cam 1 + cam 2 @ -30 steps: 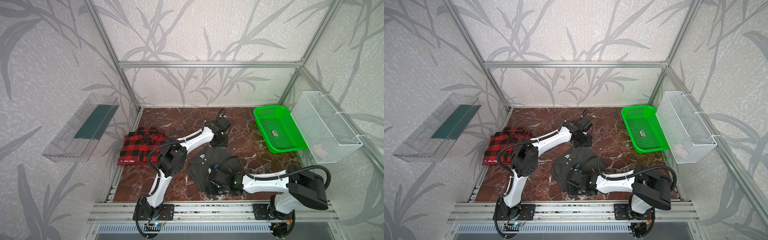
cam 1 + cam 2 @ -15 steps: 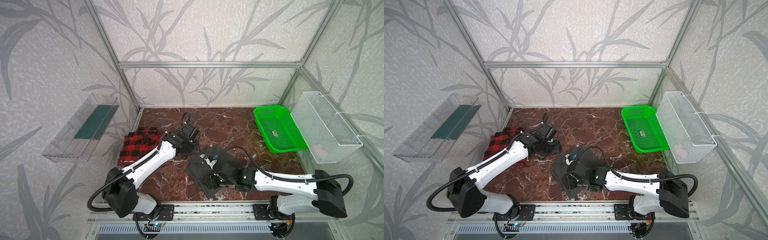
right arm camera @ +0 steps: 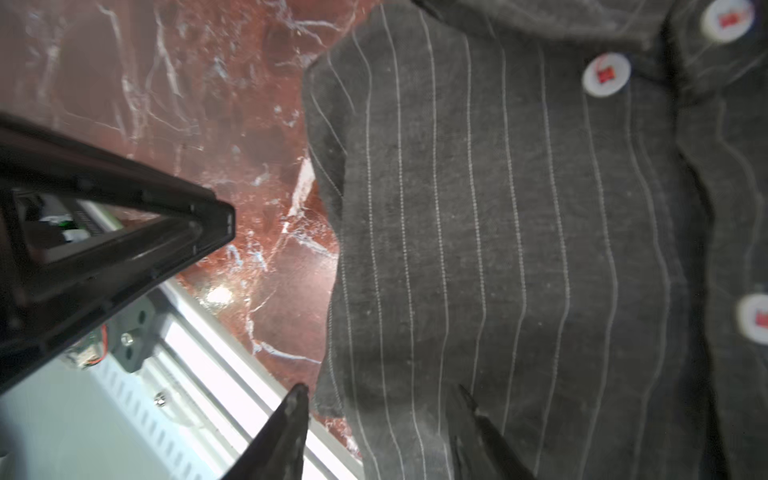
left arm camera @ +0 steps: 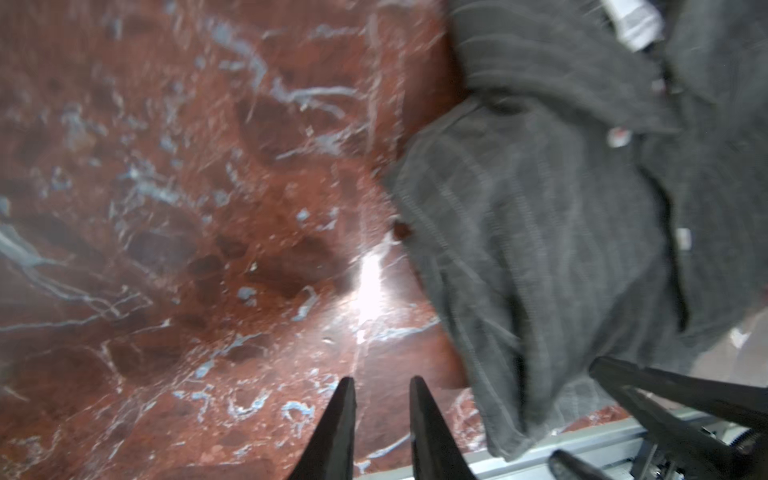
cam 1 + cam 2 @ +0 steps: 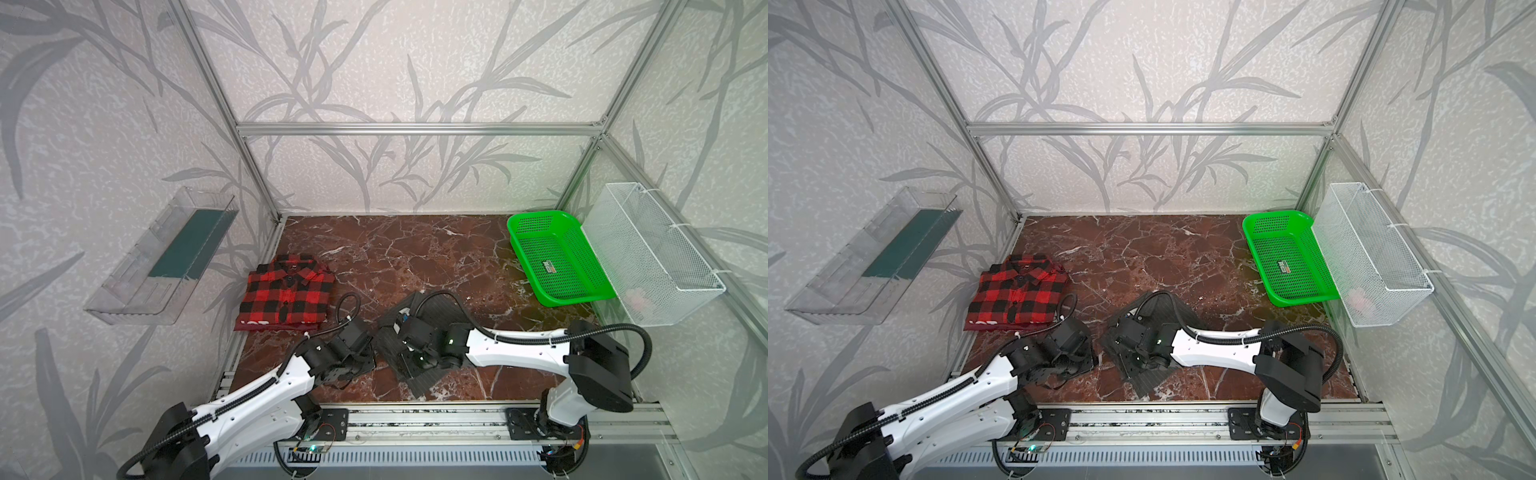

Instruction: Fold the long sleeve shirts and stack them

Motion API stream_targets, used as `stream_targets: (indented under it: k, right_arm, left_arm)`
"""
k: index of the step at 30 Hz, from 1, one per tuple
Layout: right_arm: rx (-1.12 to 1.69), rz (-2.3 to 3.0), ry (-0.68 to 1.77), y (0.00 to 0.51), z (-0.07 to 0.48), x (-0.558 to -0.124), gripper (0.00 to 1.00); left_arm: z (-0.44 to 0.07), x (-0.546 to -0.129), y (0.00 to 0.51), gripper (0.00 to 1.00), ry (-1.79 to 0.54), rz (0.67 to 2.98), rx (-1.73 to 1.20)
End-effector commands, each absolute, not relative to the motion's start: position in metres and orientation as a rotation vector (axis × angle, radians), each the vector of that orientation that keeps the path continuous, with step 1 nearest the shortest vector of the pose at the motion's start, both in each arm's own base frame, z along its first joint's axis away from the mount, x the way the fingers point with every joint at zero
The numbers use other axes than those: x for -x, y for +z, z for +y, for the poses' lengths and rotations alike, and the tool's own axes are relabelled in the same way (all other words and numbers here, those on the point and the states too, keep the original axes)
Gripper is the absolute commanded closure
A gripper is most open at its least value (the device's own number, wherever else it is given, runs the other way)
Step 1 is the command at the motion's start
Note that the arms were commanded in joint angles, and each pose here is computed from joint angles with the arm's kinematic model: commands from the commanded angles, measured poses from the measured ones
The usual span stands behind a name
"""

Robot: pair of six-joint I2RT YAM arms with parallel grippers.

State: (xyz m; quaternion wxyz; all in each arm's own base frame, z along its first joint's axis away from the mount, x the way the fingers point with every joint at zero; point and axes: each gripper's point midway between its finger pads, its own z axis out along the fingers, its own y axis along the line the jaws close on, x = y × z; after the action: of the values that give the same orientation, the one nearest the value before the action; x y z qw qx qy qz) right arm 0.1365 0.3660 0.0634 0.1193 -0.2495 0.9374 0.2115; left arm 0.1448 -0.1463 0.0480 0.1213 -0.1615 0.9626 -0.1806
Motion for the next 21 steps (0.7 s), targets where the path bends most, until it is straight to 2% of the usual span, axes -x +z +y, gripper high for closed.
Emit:
stream_targets:
  k: [1,6,10,17,21]
  right_arm:
    - [0.756,2.749,0.599,0.058,0.372,-0.136,0.48]
    - [0.712,2.804,0.703,0.033,0.392,-0.130,0.50]
    - [0.530,2.803,0.776,0.029,0.405,-0.138,0.52]
    - [0.199,2.686,0.724,0.054,0.413,-0.193,0.51]
    - [0.073,2.576,0.691,0.080,0.404,-0.231,0.45]
  left_arm:
    - [-0.153,-0.146,0.044,0.74,-0.608,2.776,0.558]
    - [-0.156,-0.147,0.036,0.72,-0.600,2.799,0.547]
    - [-0.151,-0.156,0.043,0.71,-0.516,2.781,0.502]
    - [-0.143,-0.175,0.066,0.65,-0.465,2.739,0.473]
    - [-0.138,-0.182,0.080,0.53,-0.442,2.723,0.438]
